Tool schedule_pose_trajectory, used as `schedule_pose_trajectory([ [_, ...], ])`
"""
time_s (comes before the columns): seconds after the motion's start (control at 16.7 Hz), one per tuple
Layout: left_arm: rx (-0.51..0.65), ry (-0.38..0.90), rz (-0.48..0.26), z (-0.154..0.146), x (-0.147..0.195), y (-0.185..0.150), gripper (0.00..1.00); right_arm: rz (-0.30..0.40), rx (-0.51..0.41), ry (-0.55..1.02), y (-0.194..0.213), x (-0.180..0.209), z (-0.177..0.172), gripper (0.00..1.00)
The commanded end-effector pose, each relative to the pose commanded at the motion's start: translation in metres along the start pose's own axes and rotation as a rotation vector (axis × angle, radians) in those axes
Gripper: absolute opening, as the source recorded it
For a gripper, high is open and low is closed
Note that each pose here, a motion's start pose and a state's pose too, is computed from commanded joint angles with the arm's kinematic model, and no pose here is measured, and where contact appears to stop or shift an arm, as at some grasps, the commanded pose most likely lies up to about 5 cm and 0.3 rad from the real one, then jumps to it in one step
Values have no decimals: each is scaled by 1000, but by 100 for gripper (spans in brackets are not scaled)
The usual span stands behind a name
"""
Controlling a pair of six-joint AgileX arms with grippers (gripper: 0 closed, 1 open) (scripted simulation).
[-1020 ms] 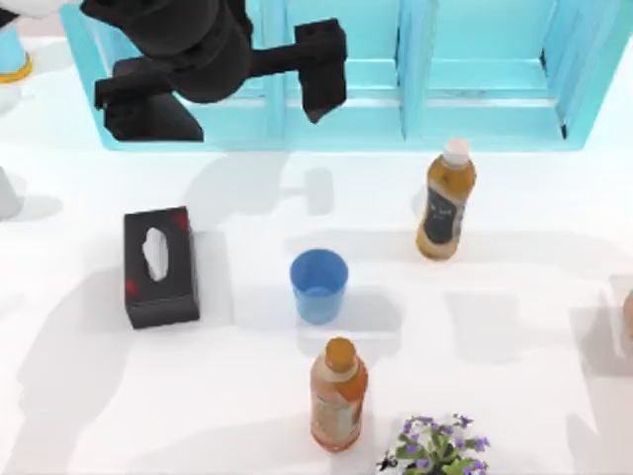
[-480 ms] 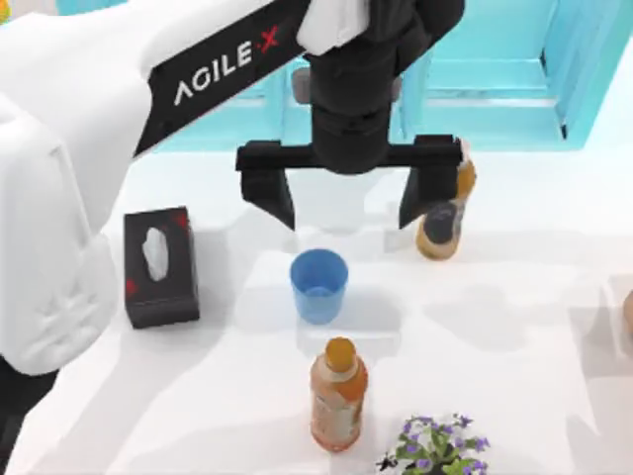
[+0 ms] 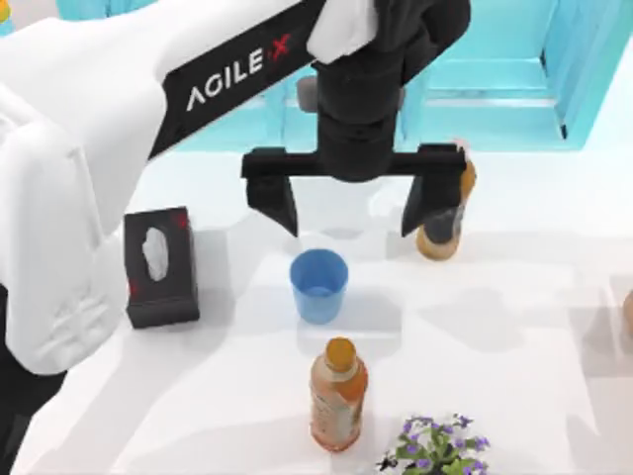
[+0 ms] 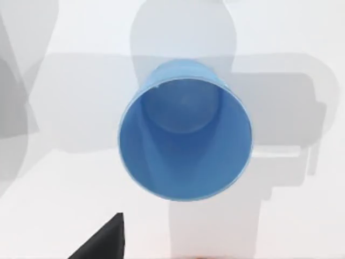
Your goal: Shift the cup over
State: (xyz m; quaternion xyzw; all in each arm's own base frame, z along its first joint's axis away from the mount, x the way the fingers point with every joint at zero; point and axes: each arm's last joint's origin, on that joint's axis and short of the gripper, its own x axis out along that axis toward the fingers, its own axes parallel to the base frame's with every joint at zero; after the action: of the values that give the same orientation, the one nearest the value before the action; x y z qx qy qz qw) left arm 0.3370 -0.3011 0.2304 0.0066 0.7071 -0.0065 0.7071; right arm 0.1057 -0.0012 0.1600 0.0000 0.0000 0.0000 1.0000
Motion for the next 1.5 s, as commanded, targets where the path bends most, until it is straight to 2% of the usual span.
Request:
schedule_pose_trajectory([
  [0.48,1,-2,-2,0,86,-2,100,0,0,0,0,0,0,100],
  [0.84,1,0,0,-2,95,-1,100,0,0,0,0,0,0,100],
  [1.5,1,0,0,-2,95,-1,17,0,0,0,0,0,0,100],
])
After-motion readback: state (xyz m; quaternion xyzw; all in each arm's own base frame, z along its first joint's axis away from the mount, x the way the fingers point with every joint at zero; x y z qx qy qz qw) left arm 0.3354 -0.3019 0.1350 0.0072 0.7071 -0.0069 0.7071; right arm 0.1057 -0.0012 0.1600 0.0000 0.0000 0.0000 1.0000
